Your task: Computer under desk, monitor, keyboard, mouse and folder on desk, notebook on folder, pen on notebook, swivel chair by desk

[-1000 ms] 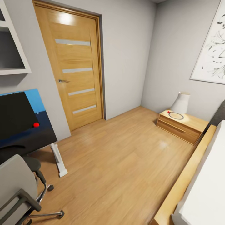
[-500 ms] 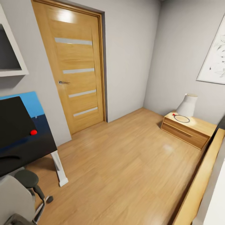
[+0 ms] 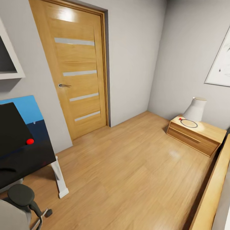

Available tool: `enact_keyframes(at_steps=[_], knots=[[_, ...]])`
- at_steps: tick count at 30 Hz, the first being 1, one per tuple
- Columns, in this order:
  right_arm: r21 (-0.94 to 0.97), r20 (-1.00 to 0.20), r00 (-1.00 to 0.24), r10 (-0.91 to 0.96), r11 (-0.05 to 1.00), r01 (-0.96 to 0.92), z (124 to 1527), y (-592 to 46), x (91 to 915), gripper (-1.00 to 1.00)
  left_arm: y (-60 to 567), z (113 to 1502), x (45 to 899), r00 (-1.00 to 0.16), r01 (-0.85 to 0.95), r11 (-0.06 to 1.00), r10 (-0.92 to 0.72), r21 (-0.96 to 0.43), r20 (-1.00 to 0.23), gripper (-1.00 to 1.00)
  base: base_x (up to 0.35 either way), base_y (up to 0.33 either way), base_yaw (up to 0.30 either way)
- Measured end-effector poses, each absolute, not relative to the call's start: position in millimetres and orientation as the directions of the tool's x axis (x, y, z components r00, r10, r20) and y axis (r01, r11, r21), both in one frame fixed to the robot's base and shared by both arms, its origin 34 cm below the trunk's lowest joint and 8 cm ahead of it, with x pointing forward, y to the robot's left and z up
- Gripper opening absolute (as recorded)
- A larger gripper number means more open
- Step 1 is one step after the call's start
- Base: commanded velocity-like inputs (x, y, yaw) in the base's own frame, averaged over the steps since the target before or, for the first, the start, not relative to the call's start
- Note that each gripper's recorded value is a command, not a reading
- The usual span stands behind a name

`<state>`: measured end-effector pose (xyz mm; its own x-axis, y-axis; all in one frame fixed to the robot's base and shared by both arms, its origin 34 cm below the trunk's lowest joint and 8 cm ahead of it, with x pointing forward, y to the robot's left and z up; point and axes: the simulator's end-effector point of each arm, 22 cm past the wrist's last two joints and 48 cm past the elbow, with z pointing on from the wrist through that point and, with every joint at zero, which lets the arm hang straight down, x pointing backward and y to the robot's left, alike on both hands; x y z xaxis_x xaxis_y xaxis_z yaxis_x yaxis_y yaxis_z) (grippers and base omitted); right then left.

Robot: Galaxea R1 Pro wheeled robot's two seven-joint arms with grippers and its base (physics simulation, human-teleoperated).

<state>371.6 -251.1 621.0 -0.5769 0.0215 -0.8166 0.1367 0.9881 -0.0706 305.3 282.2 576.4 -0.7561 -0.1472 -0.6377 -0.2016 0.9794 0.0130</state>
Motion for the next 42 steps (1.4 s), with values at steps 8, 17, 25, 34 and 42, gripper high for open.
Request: enact_keyframes(at_steps=[8,17,25,34,42], knots=[[-0.071,-0.817,-0.576,0.021,0.988,0.137,621.2,-251.1,371.7,1.0,282.5,576.3,305.0,-0.757,-0.202,0.979,-0.147,0.013,-0.637,1.0,0.041,0.001,0.0],[-0.071,-0.817,-0.577,0.021,0.988,0.136,621.2,-250.9,371.4,1.0,282.4,576.3,304.8,-0.757,-0.203,0.979,-0.148,0.013,-0.636,1.0,0.254,0.0,0.0],[-0.07,-0.816,-0.577,0.021,0.988,0.135,621.1,-250.8,371.3,1.0,282.3,576.3,304.8,-0.757,-0.203,0.979,-0.148,0.013,-0.636,1.0,0.32,0.0,0.0],[-0.071,-0.814,-0.58,0.02,0.988,0.134,620.3,-250.6,370.0,1.0,282.1,576.2,304.7,-0.758,-0.202,0.979,-0.148,0.013,-0.636,1.0,0.327,0.0,0.0],[-0.071,-0.812,-0.583,0.02,0.988,0.134,619.7,-250.6,368.6,1.0,282.2,576.2,304.7,-0.758,-0.202,0.979,-0.148,0.013,-0.636,1.0,0.328,0.0,0.0]])
